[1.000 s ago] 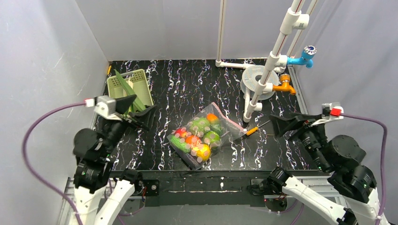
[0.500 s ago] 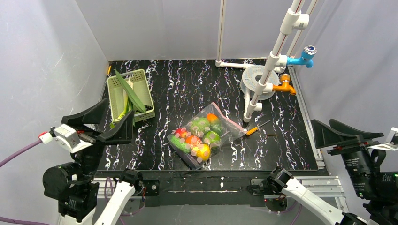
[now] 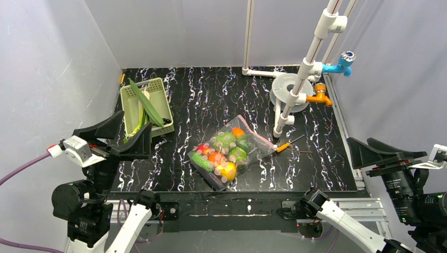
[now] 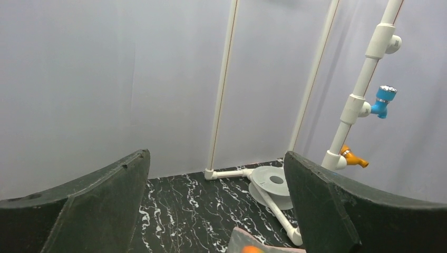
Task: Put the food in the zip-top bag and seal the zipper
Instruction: Reset both arms
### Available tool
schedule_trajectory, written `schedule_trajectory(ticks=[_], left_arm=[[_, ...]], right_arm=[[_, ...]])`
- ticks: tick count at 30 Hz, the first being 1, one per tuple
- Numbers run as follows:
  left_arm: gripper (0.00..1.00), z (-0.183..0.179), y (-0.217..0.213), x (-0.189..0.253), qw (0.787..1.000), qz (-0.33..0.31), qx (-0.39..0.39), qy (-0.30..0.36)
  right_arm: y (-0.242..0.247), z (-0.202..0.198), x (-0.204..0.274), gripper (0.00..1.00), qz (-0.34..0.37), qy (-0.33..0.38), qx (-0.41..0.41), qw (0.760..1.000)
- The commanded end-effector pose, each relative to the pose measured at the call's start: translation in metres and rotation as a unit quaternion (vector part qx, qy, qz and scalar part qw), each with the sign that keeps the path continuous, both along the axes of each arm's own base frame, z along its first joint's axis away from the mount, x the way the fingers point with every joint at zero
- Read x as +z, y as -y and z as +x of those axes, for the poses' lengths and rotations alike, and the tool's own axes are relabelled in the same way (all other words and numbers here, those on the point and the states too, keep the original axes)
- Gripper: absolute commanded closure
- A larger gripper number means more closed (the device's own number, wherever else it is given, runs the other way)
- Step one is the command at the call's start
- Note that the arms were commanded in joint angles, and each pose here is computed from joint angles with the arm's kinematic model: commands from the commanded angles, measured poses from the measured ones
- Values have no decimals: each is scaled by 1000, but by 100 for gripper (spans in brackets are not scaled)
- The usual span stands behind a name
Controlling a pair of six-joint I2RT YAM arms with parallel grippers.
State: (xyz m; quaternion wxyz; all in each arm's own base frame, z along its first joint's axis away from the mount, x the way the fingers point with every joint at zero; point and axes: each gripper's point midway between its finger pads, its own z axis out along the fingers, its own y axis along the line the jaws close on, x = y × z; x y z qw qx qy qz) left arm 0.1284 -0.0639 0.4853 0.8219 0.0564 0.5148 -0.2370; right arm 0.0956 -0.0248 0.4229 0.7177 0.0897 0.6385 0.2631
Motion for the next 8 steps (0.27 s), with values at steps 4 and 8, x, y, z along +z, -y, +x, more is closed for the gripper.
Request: schedule_trajectory(ticks=[4, 8], left_arm=[[2, -1, -3, 1, 1000, -9, 6, 3], [2, -1, -4, -2, 1000, -6, 8, 2]], right_arm=[[9, -4, 5, 1, 36, 9, -12, 999], [-1, -2, 4, 2, 21, 12, 5, 1000]])
